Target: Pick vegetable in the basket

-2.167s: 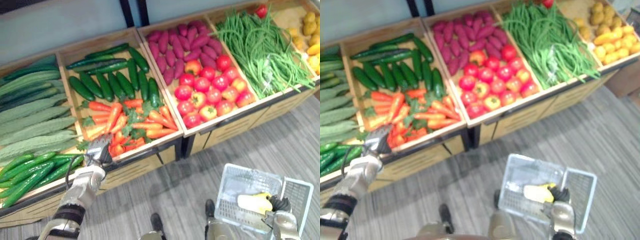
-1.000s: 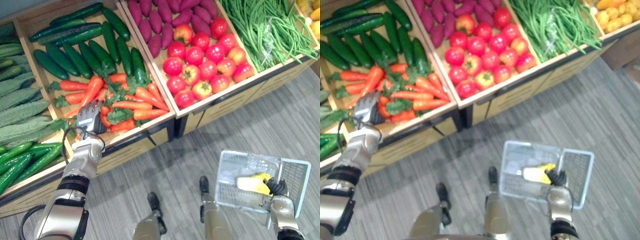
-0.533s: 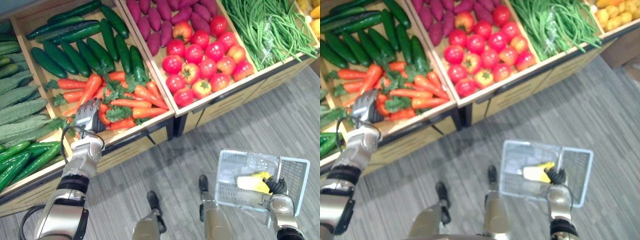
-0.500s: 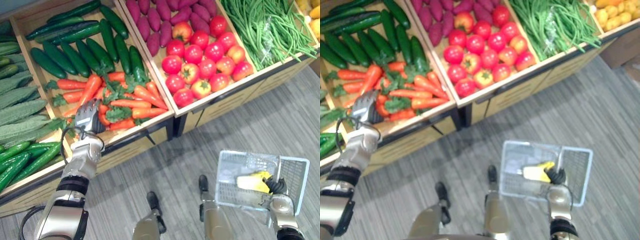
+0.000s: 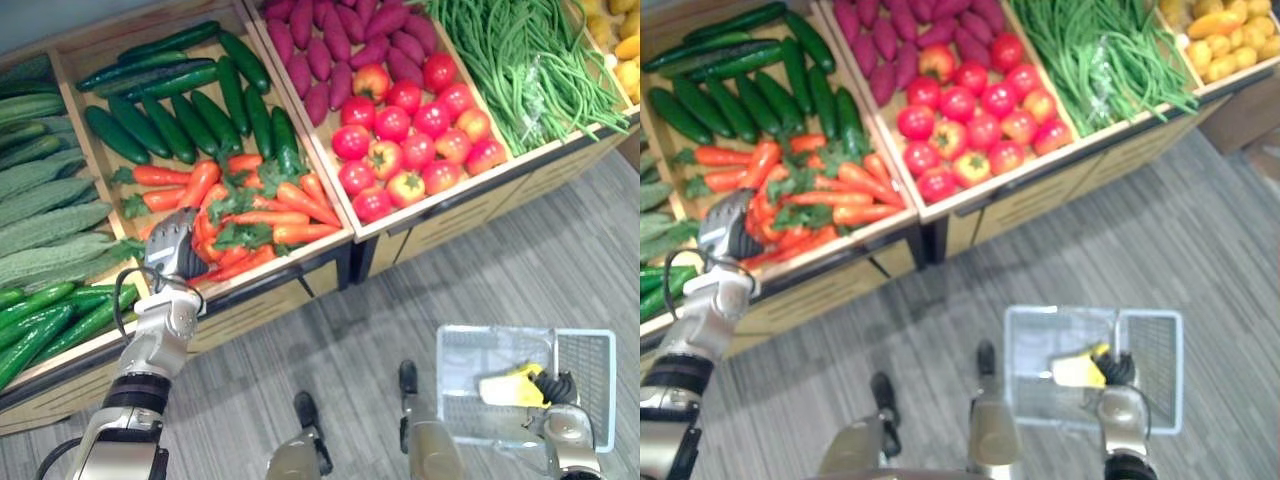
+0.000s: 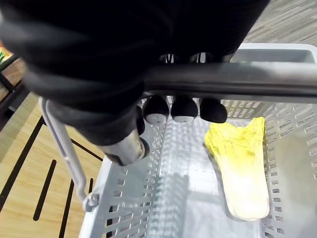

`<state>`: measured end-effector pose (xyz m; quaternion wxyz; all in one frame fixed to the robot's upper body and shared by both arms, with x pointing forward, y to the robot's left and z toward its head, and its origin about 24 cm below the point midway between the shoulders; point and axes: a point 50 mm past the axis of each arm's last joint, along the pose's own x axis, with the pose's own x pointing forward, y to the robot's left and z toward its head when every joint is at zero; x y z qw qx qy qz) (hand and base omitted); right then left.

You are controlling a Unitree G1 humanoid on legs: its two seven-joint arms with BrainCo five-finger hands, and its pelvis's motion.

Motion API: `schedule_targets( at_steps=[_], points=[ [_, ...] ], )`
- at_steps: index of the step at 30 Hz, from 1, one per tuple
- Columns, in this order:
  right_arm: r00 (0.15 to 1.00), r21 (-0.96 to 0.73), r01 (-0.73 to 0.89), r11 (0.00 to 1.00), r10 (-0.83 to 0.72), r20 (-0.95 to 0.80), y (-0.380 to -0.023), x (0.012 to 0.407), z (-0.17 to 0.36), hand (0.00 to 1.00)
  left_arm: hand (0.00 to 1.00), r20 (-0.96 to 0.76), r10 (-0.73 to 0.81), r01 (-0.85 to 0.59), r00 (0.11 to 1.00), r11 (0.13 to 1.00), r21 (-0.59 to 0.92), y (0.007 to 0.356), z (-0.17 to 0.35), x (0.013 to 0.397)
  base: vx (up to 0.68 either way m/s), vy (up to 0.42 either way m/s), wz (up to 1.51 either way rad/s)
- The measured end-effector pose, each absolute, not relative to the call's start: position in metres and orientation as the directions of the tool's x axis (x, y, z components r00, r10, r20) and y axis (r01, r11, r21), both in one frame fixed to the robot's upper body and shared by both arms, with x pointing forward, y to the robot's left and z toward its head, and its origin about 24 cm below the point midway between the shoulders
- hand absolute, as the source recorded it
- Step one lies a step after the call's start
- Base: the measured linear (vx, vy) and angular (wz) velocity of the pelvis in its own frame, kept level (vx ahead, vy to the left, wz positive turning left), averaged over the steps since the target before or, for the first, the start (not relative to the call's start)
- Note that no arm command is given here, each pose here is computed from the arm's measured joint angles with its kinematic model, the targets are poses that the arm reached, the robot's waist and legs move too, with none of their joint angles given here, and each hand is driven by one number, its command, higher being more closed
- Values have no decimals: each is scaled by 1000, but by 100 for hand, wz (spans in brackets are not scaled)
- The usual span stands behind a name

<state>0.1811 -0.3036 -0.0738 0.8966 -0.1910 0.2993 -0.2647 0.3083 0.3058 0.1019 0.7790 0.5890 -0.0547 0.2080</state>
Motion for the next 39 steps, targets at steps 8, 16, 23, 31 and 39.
schedule_targets(
  at_steps=[8,16,23,31,39],
  points=[
    [669,-520,322,791,-579,-466,-304,170,-80,100,100,298,263,-358,918,220,907,307,95,305,0,0,0],
    [669,-521,321,791,-579,-467,-304,170,-80,100,0,254,290,-322,923,215,922,313,85,303,5,3,0],
    [668,-521,321,791,-579,-467,-304,170,-80,100,0,237,303,-309,923,216,926,315,81,302,24,15,-1],
    [669,-521,321,791,-579,-466,-304,170,-80,100,0,218,322,-297,921,223,928,315,76,302,0,0,0],
    [671,-520,323,790,-579,-463,-304,172,-79,100,0,234,321,-318,918,242,917,309,79,309,0,0,0]
  ],
)
